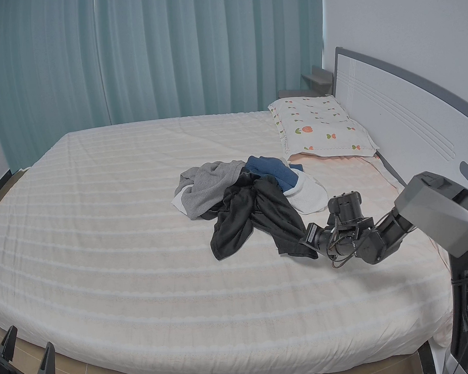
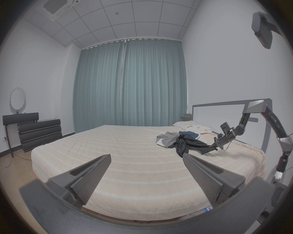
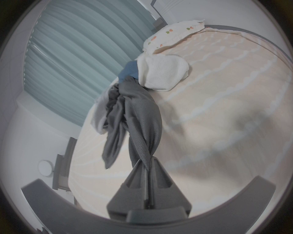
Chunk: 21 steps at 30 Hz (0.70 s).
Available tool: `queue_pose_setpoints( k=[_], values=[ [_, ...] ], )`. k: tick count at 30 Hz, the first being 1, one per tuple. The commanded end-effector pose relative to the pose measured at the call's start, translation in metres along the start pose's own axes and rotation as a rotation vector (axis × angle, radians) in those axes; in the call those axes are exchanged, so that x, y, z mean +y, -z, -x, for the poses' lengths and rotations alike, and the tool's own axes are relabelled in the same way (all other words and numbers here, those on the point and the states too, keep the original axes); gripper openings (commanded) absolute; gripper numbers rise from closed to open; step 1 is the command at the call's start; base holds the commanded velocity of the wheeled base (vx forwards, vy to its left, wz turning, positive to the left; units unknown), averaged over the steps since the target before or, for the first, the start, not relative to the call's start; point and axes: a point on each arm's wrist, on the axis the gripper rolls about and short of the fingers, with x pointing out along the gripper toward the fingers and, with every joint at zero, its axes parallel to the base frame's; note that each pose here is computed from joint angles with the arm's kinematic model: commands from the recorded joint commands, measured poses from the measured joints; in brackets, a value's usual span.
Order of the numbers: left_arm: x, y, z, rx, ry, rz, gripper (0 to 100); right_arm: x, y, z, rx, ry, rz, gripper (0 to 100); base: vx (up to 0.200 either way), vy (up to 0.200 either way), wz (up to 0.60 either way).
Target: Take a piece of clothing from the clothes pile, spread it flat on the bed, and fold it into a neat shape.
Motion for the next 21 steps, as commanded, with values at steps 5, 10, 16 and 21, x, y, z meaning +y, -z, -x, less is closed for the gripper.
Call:
queue_pose_setpoints(
  k=[5,10,16,21],
  values=[
    [0.000,0.005,0.000,-0.001,0.019,-0.018,100,0.039,0.009,0.162,-0.148,-0.350,0.025,0,0.000,0.000,0.00],
    [0.000,0.005,0.000,-0.001,0.021,-0.024,100,0.063,0.001,0.219,-0.242,-0.492,0.063,0,0.000,0.000,0.00],
    [0.000,0.005,0.000,-0.004,0.019,-0.029,100,0.074,0.006,0.259,-0.291,-0.583,0.090,0,0.000,0.000,0.00],
    [0.000,0.005,0.000,-0.002,0.018,-0.027,100,0.081,0.003,0.283,-0.342,-0.643,0.108,0,0.000,0.000,0.00]
  ],
)
